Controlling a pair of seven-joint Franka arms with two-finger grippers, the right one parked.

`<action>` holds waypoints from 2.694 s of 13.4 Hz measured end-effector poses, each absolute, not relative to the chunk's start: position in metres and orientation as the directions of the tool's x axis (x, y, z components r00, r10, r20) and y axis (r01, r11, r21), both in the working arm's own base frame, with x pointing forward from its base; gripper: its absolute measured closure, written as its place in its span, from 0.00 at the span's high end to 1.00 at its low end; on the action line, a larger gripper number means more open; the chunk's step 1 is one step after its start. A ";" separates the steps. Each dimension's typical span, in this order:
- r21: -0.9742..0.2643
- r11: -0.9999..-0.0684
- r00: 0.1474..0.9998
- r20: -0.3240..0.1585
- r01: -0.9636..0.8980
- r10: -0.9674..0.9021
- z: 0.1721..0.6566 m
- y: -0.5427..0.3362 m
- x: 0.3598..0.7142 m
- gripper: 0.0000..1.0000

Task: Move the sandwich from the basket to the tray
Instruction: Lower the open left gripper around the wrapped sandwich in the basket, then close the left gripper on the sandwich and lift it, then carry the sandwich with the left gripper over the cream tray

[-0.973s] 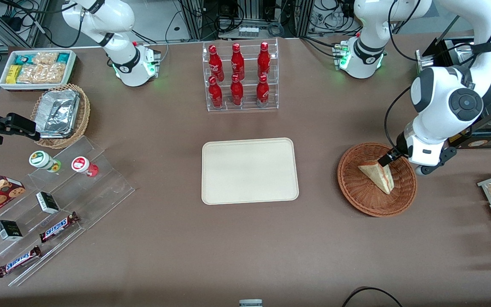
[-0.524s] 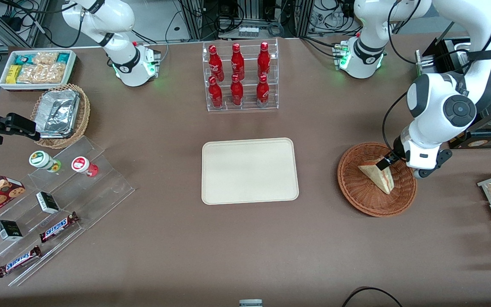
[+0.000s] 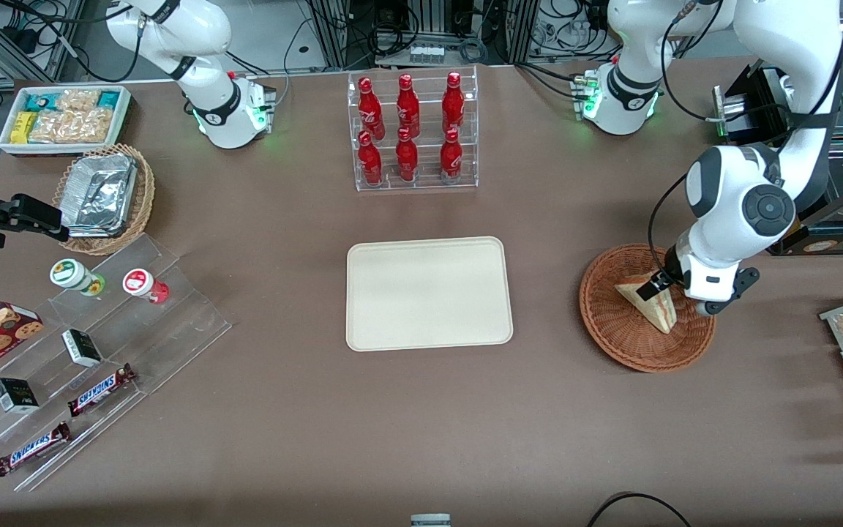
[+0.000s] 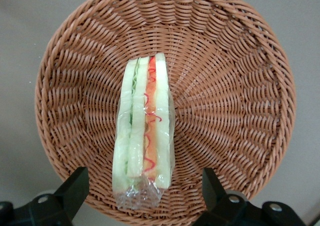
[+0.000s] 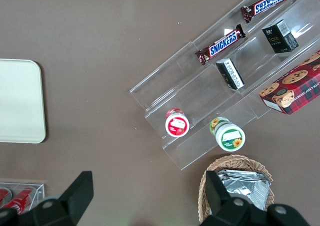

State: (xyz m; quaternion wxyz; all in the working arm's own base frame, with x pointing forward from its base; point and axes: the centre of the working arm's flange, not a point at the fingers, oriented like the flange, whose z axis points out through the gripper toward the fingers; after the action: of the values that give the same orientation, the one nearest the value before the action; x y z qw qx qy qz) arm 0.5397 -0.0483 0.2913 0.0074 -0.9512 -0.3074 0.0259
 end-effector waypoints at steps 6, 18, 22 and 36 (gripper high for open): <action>-0.019 -0.810 0.809 -0.037 0.586 0.586 0.262 -0.048 0.539 1.00; -0.061 -0.820 0.817 -0.075 0.569 0.572 0.284 -0.045 0.528 0.23; -0.081 -0.850 0.846 -0.087 0.521 0.527 0.332 -0.059 0.530 0.15; -0.081 -0.991 0.985 -0.128 0.109 0.119 0.375 -0.298 0.527 0.15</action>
State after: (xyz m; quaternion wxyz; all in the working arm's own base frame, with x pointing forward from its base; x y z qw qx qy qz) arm 0.5270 -0.2980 0.3752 0.0366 -0.9955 -0.0572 0.0665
